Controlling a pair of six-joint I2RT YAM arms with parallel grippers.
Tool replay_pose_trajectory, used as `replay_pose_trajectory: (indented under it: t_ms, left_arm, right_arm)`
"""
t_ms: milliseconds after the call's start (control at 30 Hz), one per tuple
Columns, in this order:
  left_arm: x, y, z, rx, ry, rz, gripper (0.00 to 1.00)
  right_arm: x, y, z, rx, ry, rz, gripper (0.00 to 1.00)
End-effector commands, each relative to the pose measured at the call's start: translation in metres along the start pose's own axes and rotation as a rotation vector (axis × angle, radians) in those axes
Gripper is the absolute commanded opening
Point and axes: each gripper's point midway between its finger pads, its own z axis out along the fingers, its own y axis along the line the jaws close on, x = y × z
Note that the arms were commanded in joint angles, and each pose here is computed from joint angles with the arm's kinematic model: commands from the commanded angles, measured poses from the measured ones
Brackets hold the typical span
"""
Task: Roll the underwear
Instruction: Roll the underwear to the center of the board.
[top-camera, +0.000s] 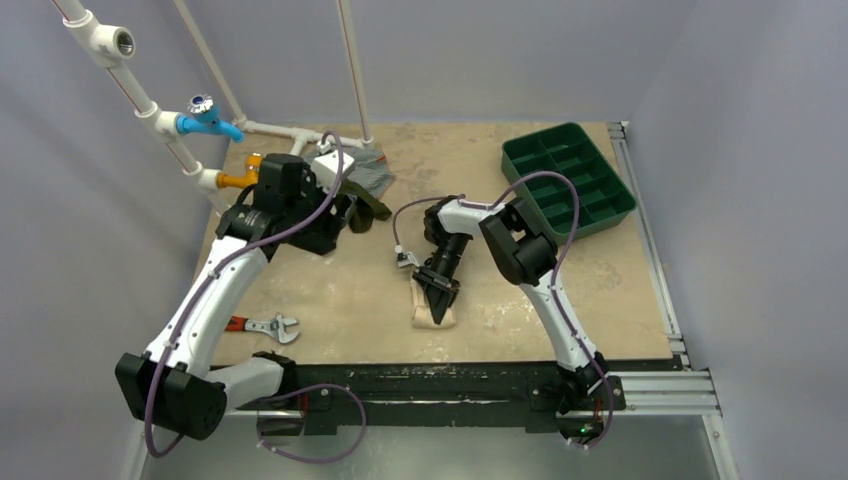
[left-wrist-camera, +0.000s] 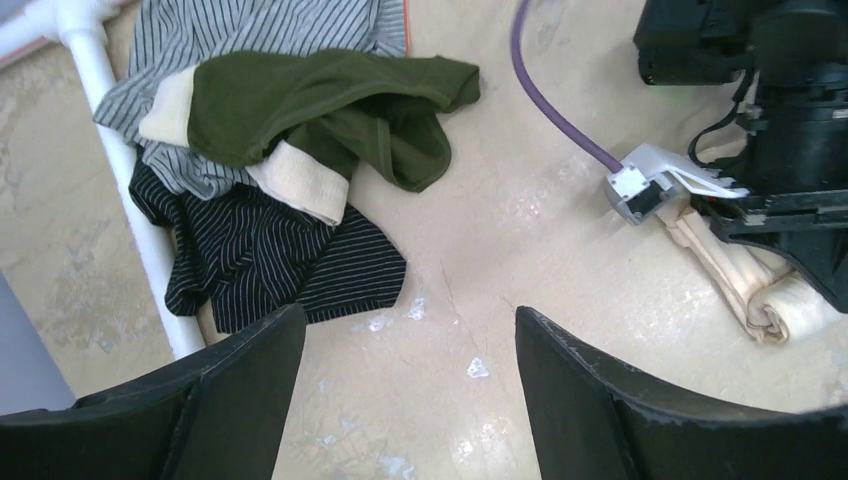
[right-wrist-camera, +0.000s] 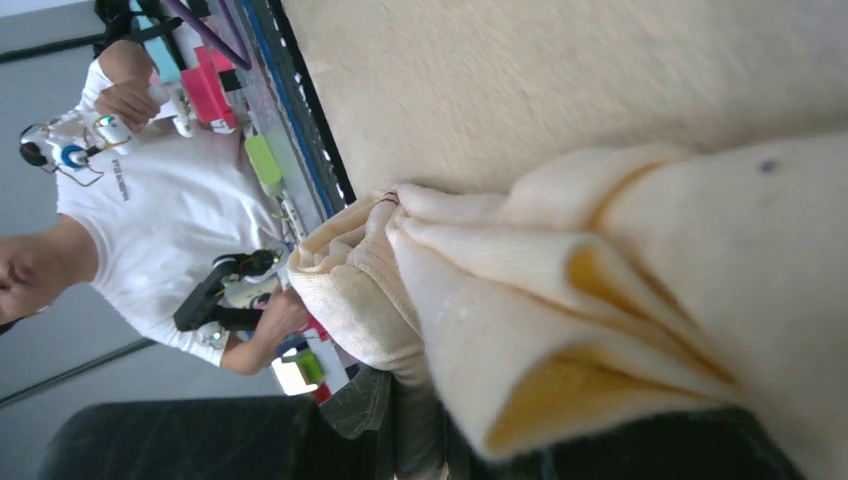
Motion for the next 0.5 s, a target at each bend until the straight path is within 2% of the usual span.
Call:
replay_pose_trajectory:
  t_ms: [0, 167, 300, 467]
  left_arm:
    - [-0.021, -0.010, -0.013, 0.045, -0.134, 0.032, 0.76]
    - [-0.008, -0.069, -0.017, 0.350, -0.112, 0.128, 0.77]
    - [0.014, -0.124, -0.010, 0.505, -0.038, 0.328, 0.77]
    - [0.028, -0.184, 0.003, 0.670, 0.030, 0.394, 0.77]
  right_arm:
    - [0.020, -0.125, -0.007, 0.391, 0.215, -0.160, 0.00]
    - [0.014, -0.127, -0.007, 0.378, 0.216, -0.159, 0.00]
    - [0.014, -0.131, -0.009, 0.373, 0.215, -0.144, 0.00]
    - [0.013, -0.129, -0.013, 0.366, 0.199, -0.132, 0.00]
